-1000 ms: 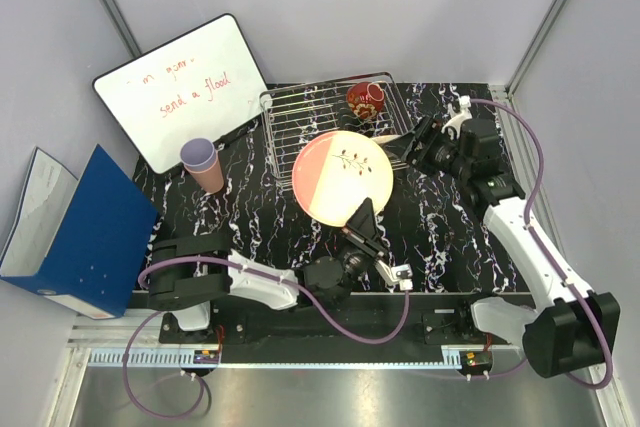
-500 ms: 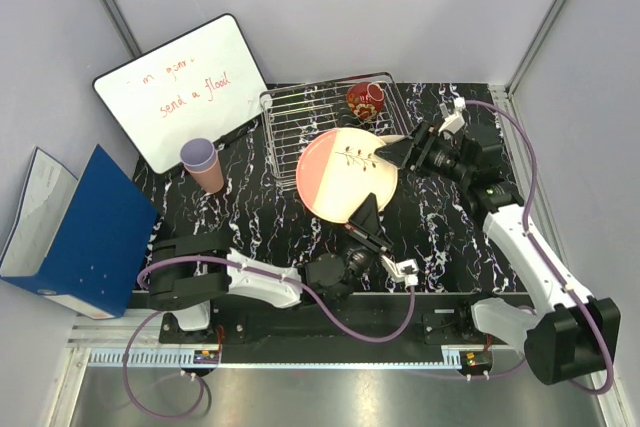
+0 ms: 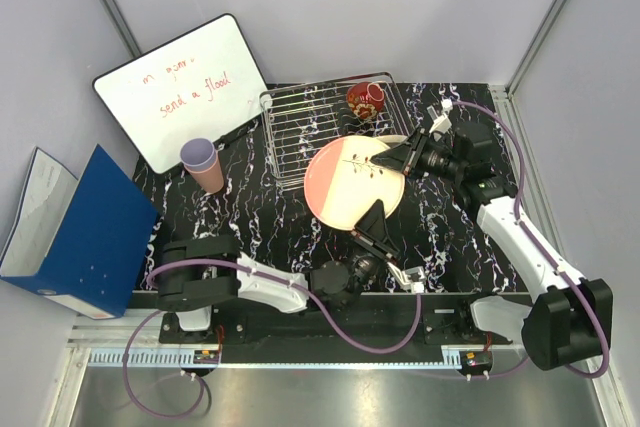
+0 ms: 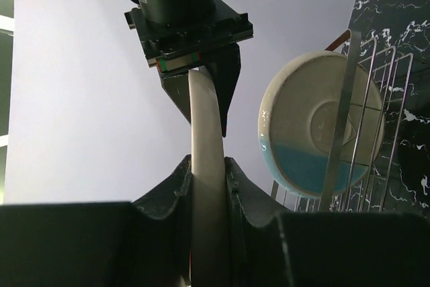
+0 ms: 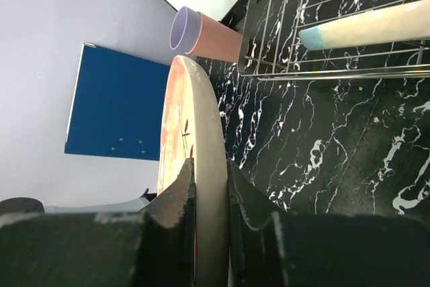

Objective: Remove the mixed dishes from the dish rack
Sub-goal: Place the plate at the center of the board.

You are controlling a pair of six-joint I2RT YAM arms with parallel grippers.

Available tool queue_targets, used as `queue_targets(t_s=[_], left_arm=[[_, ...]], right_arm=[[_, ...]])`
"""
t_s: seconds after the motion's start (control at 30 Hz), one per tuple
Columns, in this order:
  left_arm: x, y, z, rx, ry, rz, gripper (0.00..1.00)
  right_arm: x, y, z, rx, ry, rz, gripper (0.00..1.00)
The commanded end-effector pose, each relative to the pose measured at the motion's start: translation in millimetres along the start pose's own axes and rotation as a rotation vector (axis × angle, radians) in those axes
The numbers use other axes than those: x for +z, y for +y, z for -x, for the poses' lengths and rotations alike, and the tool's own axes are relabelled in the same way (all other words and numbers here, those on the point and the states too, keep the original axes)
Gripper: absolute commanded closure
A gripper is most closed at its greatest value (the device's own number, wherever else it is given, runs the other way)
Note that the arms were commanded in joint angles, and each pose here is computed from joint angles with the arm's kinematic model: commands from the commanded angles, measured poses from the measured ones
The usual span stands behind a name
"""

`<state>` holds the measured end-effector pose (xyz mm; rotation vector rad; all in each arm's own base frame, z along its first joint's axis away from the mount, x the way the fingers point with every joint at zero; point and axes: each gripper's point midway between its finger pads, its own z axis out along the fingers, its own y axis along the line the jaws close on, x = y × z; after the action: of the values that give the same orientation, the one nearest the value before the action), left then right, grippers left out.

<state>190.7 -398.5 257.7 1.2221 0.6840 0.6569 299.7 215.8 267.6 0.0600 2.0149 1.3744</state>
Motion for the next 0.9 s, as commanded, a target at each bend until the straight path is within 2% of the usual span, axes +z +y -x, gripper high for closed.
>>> queue_targets(t_s=[0.0, 0.03, 0.1, 0.13, 0.17, 0.23, 0.27, 0.4, 0.47, 0.57, 0.7, 0.87], left_arm=[[-0.2, 81.8, 2.0, -0.204, -0.013, 0.28, 1.0], [-0.6, 84.8, 0.3, -0.214, -0.002, 0.296, 0.94], [0.6, 92.3, -4.3, -0.236, 0.031, 0.324, 0.69], [0.5, 95.1, -6.6, -0.239, 0.045, 0.334, 0.54], [1.3, 98.8, -8.0, -0.249, 0.055, 0.342, 0.28], [1.5, 101.3, -12.2, -0.277, 0.079, 0.345, 0.07], [1.9, 106.7, -14.2, -0.295, 0.089, 0.356, 0.01], [1.1, 113.1, -20.8, -0.317, 0.124, 0.369, 0.01], [1.0, 122.0, -28.8, -0.335, 0.171, 0.39, 0.01], [-0.7, 142.0, -44.0, -0.384, 0.26, 0.418, 0.01], [-16.1, 183.3, -72.5, -0.52, 0.329, 0.484, 0.01], [-34.3, 204.0, -102.7, -0.655, 0.441, 0.502, 0.01]], right_arm=[[-7.8, 27.2, 6.2, -0.117, -0.028, 0.049, 1.0], [-9.8, 23.6, 1.8, -0.101, -0.013, 0.029, 1.0], [-13.5, 26.6, 6.1, -0.11, -0.04, 0.017, 1.0], [-14.6, 27.8, 6.8, -0.111, -0.044, 0.015, 1.0], [-15.9, 30.0, 6.9, -0.11, -0.049, 0.017, 1.0], [-16.8, 31.1, 8.3, -0.109, -0.054, 0.016, 1.0], [-17.6, 31.5, 9.7, -0.108, -0.063, 0.013, 1.0], [-19.4, 32.6, 13.2, -0.109, -0.085, 0.003, 1.0], [-24.2, 34.5, 23.6, -0.114, -0.141, -0.019, 1.0], [-38.1, 40.0, 51.5, -0.105, -0.259, -0.05, 1.0], [-58.2, 50.3, 91.9, -0.097, -0.409, -0.082, 1.0], [-97.5, 34.1, 149.8, -0.01, -0.64, -0.214, 1.0]])
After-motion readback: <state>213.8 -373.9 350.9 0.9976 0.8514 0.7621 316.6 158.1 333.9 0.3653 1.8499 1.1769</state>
